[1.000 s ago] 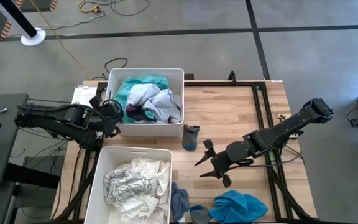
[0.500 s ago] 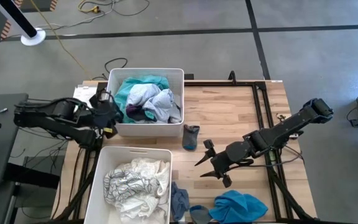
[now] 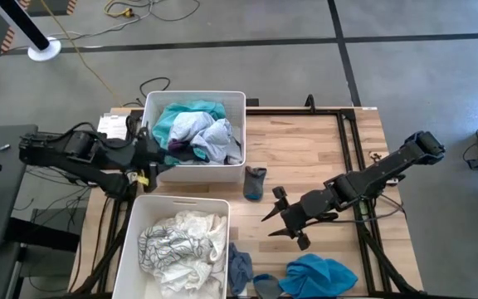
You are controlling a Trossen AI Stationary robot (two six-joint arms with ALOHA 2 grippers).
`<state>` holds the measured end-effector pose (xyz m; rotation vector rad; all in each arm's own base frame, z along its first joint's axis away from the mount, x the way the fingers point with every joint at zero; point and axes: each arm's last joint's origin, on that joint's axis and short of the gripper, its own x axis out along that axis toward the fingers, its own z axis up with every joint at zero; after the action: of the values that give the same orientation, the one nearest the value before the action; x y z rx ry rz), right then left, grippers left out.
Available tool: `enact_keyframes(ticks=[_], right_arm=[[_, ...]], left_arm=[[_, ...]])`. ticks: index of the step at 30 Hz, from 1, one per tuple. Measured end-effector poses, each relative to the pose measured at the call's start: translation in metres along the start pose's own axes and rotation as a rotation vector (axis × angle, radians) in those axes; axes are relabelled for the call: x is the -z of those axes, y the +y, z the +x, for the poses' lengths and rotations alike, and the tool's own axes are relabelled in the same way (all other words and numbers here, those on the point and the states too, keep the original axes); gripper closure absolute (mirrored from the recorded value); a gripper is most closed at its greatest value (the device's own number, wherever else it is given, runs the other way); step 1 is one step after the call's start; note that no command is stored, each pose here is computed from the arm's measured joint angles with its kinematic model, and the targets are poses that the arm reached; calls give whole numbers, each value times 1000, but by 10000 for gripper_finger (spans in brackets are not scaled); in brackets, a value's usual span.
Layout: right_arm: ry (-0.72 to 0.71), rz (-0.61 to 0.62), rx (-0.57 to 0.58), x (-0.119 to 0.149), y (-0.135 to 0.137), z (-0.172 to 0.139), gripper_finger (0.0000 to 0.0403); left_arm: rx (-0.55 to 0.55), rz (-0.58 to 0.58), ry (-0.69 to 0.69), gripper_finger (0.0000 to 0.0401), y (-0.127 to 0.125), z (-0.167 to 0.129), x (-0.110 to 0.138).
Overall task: Sort clothes
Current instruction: Put the bottom gray sock into the top white laundry bin
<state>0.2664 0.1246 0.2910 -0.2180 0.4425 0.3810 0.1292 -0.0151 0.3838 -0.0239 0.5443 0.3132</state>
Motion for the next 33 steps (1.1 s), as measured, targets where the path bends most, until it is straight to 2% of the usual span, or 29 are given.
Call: enact_keyframes(ticks=[8, 17, 26, 33], right_arm=[[28, 35, -17, 2, 5, 0, 184], [27, 68, -69, 1, 22, -2, 184], [103, 108, -119, 13, 44, 17, 184], [222, 155, -125, 36, 54, 47, 184]], left_arm=[[251, 114, -132, 225, -32, 7, -18], [383, 279, -176, 225, -90, 44, -28], [437, 437, -242, 225, -143, 82, -26], [470, 485, -306, 225, -165, 99, -25]])
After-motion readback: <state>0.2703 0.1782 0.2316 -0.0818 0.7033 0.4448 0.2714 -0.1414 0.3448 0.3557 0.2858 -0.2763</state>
